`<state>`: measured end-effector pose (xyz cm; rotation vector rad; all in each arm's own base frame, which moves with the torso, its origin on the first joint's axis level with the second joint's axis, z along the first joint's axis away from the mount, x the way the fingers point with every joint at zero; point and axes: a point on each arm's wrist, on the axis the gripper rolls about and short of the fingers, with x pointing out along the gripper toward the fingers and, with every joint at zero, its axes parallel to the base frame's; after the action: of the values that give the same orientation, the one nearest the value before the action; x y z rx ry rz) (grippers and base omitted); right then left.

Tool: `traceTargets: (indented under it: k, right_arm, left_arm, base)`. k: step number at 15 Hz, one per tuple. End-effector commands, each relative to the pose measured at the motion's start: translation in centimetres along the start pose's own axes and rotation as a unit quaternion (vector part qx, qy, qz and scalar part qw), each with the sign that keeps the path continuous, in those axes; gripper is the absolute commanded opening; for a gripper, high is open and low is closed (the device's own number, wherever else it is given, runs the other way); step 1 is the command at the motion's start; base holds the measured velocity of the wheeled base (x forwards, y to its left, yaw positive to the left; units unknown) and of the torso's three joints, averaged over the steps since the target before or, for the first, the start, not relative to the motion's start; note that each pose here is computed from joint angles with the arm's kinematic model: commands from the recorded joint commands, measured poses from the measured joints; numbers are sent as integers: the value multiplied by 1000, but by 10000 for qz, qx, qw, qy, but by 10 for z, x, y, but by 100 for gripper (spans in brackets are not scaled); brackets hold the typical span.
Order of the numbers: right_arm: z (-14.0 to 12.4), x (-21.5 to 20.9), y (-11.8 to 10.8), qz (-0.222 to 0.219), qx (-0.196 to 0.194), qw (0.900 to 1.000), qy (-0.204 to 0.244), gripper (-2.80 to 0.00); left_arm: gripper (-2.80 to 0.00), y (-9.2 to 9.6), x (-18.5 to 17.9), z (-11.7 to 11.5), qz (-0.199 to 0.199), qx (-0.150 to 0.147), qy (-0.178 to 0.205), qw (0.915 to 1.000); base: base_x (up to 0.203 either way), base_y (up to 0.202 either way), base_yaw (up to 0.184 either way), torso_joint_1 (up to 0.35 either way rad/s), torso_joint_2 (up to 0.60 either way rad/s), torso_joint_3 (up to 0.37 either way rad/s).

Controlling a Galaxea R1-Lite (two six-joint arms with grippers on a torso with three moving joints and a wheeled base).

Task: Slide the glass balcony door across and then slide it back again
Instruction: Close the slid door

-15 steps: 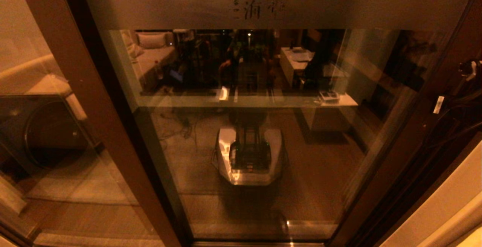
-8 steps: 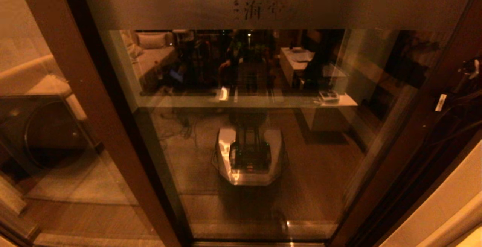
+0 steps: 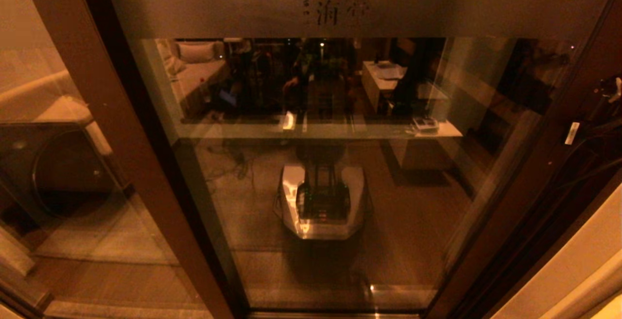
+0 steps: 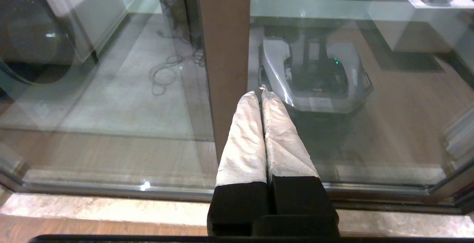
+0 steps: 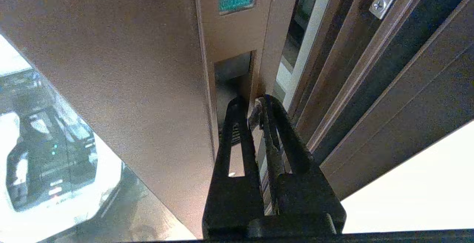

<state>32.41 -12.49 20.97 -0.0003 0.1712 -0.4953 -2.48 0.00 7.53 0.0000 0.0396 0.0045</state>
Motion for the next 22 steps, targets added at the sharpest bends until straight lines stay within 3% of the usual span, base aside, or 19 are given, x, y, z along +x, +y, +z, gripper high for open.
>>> traceTargets:
  k: [1, 8, 14, 18, 22]
  right_arm:
    - [2, -2, -1, -26, 2, 10000, -37, -280]
    - [4, -3, -9, -129, 3, 9999, -73, -280]
    - [20, -60, -13, 405, -83, 9984, -389, -280]
    - [32, -82, -16, 436, -75, 9969, -643, -280]
    - [25, -76, -15, 422, -144, 9985, -320, -280]
  left_arm:
    - [-280, 0, 0, 0, 1, 0, 2, 10000]
    - [-280, 0, 0, 0, 1, 0, 2, 10000]
    - [-280, 0, 0, 0, 1, 0, 2, 10000]
    - [-280, 0, 0, 0, 1, 0, 2, 10000]
    - [-280, 0, 0, 0, 1, 0, 2, 10000]
  base:
    - [0, 0, 0, 0, 0, 0]
    - [0, 0, 0, 0, 0, 0]
    - [0, 0, 0, 0, 0, 0]
    - [0, 0, 0, 0, 0, 0]
    - [0, 0, 0, 0, 0, 0]
